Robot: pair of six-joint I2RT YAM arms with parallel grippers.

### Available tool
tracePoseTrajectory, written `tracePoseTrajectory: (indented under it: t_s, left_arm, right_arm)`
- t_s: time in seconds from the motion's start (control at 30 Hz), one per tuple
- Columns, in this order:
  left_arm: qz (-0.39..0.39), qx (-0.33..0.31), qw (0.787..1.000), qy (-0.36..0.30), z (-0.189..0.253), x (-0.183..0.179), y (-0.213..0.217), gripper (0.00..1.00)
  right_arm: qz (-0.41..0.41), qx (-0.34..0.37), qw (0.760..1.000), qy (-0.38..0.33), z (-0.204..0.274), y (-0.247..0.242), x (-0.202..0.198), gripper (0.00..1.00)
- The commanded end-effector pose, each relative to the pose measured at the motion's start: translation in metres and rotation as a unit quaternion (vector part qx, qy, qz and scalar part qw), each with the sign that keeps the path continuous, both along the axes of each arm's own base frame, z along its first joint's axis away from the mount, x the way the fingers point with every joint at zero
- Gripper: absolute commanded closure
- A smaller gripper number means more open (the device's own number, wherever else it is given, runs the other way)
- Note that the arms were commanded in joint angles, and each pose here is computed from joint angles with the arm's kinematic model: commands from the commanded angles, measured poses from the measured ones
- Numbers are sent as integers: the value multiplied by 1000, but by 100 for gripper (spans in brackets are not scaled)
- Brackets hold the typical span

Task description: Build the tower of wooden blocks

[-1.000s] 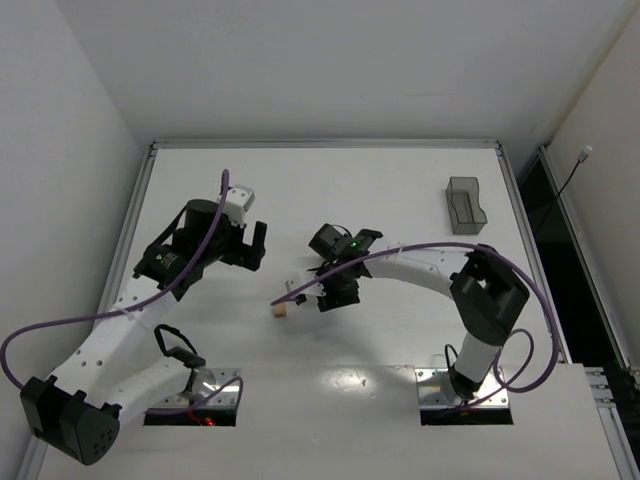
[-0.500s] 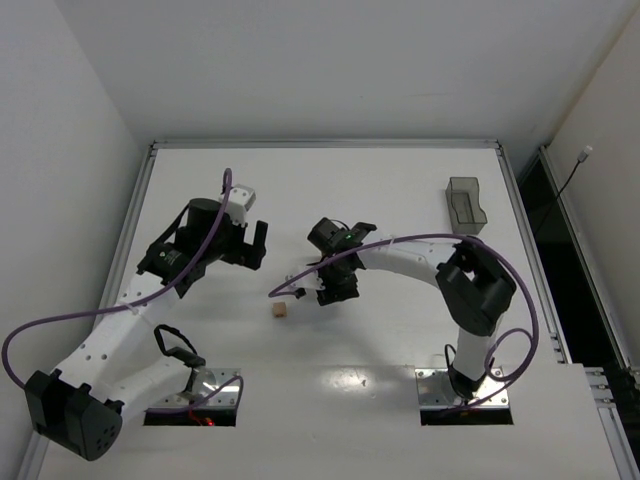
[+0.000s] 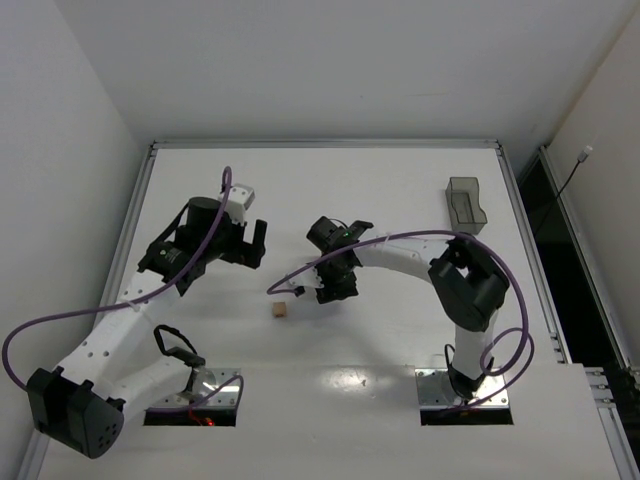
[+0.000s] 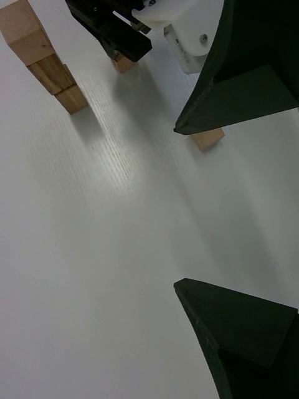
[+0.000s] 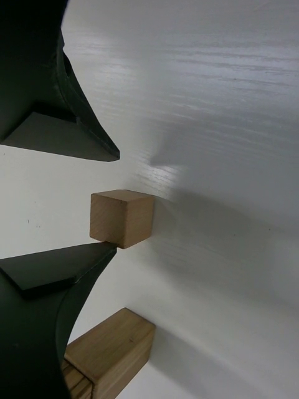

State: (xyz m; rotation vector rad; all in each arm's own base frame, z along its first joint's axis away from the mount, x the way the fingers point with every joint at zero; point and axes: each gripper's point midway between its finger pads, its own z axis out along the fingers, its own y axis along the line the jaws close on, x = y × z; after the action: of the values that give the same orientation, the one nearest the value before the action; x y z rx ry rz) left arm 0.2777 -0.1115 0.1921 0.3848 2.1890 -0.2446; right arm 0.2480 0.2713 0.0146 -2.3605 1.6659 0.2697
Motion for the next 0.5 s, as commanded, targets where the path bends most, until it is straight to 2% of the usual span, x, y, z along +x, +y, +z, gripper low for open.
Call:
tracePoseTrajectory:
  t_s: [0.0, 0.47]
  left_arm:
    - [5, -8, 1000, -14, 5, 7, 1, 0]
    - [-3, -9, 1000, 1, -6, 4, -1, 0]
  right_arm:
    - [10, 13, 1000, -10, 6, 9, 10, 48]
    - [13, 11, 1000, -15, 8, 14, 18, 48]
